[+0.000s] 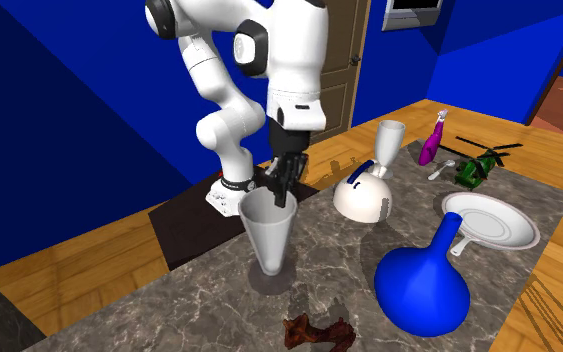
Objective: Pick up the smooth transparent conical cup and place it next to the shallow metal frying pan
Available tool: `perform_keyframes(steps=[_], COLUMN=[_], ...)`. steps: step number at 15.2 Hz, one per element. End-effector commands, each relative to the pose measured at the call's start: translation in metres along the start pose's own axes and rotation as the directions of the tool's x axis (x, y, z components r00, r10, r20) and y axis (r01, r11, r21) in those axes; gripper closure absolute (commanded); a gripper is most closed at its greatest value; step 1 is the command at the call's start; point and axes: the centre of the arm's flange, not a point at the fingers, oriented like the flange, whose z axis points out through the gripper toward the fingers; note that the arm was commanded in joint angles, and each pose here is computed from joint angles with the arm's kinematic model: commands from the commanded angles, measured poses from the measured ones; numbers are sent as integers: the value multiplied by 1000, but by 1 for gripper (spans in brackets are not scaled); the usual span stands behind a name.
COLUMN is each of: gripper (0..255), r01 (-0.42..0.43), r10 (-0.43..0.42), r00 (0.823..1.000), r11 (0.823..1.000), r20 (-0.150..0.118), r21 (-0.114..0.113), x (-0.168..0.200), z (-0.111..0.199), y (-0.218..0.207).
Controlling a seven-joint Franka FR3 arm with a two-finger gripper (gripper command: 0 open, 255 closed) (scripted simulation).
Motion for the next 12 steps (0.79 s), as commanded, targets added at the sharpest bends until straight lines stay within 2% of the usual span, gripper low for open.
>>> perform_keyframes(steps=[1,12], gripper=[255,255], r01=[0,0], r10=[0,0], r00=[1000,1000], r11=[1000,1000], r20=[0,0], r21=[0,0], x=[-1,-1], z=[-10,-68], y=[2,11])
